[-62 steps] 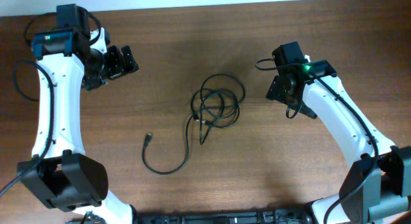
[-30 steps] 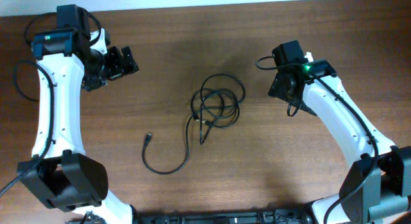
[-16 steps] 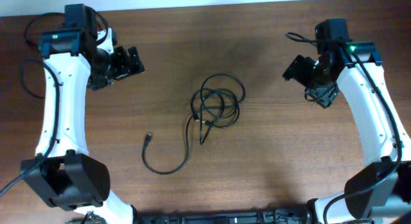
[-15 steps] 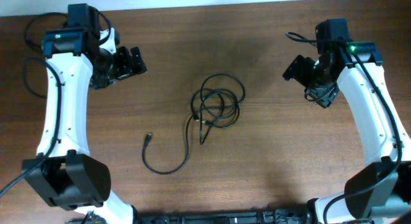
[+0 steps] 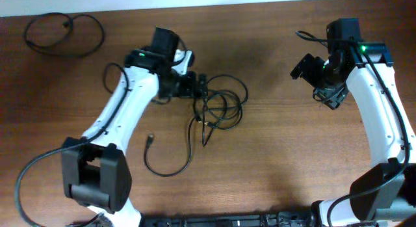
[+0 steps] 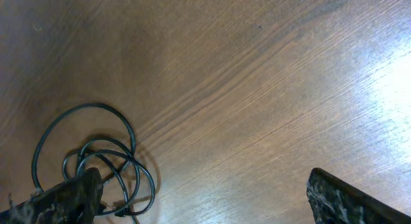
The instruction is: Untangle cables
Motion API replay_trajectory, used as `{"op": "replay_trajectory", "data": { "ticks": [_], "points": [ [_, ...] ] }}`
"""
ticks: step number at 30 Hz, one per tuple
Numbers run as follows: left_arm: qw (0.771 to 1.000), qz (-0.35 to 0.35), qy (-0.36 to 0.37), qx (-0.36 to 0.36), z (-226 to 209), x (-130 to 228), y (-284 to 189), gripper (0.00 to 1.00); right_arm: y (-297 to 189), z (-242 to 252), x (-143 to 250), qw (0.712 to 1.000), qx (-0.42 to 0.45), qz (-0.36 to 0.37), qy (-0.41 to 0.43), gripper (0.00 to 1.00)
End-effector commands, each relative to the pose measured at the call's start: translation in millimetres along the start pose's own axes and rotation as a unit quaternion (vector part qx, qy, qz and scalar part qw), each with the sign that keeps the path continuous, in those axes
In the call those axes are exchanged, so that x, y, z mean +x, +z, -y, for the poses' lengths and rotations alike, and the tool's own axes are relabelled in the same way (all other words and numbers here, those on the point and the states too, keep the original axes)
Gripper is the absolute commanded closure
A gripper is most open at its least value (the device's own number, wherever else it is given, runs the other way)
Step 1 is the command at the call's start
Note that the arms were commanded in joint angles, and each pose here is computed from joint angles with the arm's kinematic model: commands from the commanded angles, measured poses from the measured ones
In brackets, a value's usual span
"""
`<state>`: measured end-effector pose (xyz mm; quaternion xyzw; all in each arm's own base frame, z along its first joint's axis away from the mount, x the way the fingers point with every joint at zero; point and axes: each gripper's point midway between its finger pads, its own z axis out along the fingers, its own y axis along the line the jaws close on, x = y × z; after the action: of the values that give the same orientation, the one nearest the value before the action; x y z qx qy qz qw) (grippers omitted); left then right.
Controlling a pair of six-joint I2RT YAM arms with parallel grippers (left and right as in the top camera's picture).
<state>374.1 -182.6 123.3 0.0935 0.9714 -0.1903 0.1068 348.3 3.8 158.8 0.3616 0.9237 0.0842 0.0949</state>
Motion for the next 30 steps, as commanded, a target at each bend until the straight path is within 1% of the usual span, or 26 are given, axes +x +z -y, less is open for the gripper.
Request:
{"op": "replay_trajectory", "data": {
  "ticks": [1, 3, 4, 5, 6, 7, 8, 9, 11, 12, 13, 14, 15, 17, 19, 21, 23, 24, 26, 29, 30],
  "points": [
    [0.998, 0.047, -0.003, -0.045, 11.8, -19.8, 20.6, 0.04, -6.1, -1.8, -5.7, 1.000, -0.004, 0.012, -0.003, 0.02],
    [0.998, 0.043, -0.001, -0.039, 23.3, -22.4, 49.6, 0.12, -6.1, -1.8, -5.7, 1.000, -0.004, 0.012, -0.003, 0.02],
    [0.999, 0.033, 0.003, -0.040, 25.0, -18.8, 60.8, 0.25, -6.1, -1.8, -5.7, 1.000, -0.004, 0.012, -0.003, 0.02],
    [0.999, 0.023, 0.003, -0.043, 23.7, -15.1, 68.8, 0.41, -6.1, -1.8, -5.7, 1.000, -0.004, 0.012, -0.003, 0.02],
    [0.999, 0.021, 0.002, -0.047, 21.4, -14.4, 72.2, 0.54, -6.1, -1.8, -5.7, 1.000, -0.004, 0.012, -0.003, 0.02],
    [0.998, 0.022, 0.001, -0.058, 17.4, -14.9, 73.1, 0.55, -6.1, -1.8, -5.7, 1.000, -0.004, 0.012, -0.003, 0.02],
    [0.997, 0.022, 0.001, -0.073, 11.5, -14.7, 74.4, 0.52, -6.1, -1.8, -5.7, 1.000, -0.004, 0.012, -0.003, 0.02],
    [0.997, 0.019, 0.000, -0.074, 10.1, -12.2, 76.2, 0.46, -6.1, -1.8, -5.7, 1.000, -0.004, 0.012, -0.003, 0.02],
    [0.997, 0.016, -0.001, -0.077, 8.5, -10.5, 76.8, 0.46, -6.1, -1.8, -5.7, 1.000, -0.004, 0.012, -0.003, 0.02],
    [0.994, 0.025, 0.000, -0.104, -0.4, -13.6, 75.0, 0.33, -6.1, -1.8, -5.7, 1.000, -0.004, 0.012, -0.003, 0.02],
    [0.992, 0.032, 0.000, -0.124, -7.4, -15.9, 73.2, 0.32, -6.1, -1.8, -5.7, 1.000, -0.004, 0.012, -0.003, 0.02],
    [0.990, 0.035, 0.000, -0.135, -11.0, -16.8, 72.4, 0.33, -6.1, -1.8, -5.7, 1.000, -0.004, 0.012, -0.003, 0.02],
    [0.991, 0.026, -0.001, -0.135, -11.5, -13.1, 74.5, 0.39, -6.1, -1.8, -5.7, 1.000, -0.004, 0.012, -0.003, 0.02],
    [0.992, -0.001, 0.001, -0.123, -6.2, -1.1, 87.4, 0.39, -6.1, -1.8, -5.7, 1.000, -0.004, 0.012, -0.003, 0.02],
    [0.992, -0.005, 0.002, -0.124, -7.2, 0.4, 93.3, 0.59, -6.1, -1.8, -5.7, 1.000, -0.004, 0.012, -0.003, 0.02],
    [0.992, -0.003, 0.002, -0.123, -6.8, -1.0, 93.5, 0.60, -6.1, -1.8, -5.7, 1.000, -0.004, 0.012, -0.003, 0.02],
    [0.993, 0.002, 0.002, -0.121, -5.1, -4.3, 89.8, 0.99, -6.1, -1.8, -5.7, 1.000, -0.004, 0.012, -0.003, 0.02],
    [0.993, 0.007, 0.003, -0.119, -1.2, -7.8, 81.2, 1.00, -6.1, -1.8, -5.7, 1.000, -0.004, 0.012, -0.003, 0.02],
    [0.993, 0.056, 0.011, -0.103, 16.8, -26.2, 41.4, 1.00, -6.1, -1.8, -5.7, 1.000, -0.004, 0.012, -0.003, 0.02],
    [0.982, 0.177, 0.031, -0.060, 52.5, -53.7, -47.4, 1.00, -6.1, -1.8, -5.7, 1.000, -0.004, 0.012, -0.003, 0.02],
    [0.971, 0.231, 0.039, -0.040, 67.5, -56.8, -94.8, 1.00, -6.1, -1.9, -5.7, 1.000, -0.004, 0.012, -0.003, 0.02]
  ]
}}
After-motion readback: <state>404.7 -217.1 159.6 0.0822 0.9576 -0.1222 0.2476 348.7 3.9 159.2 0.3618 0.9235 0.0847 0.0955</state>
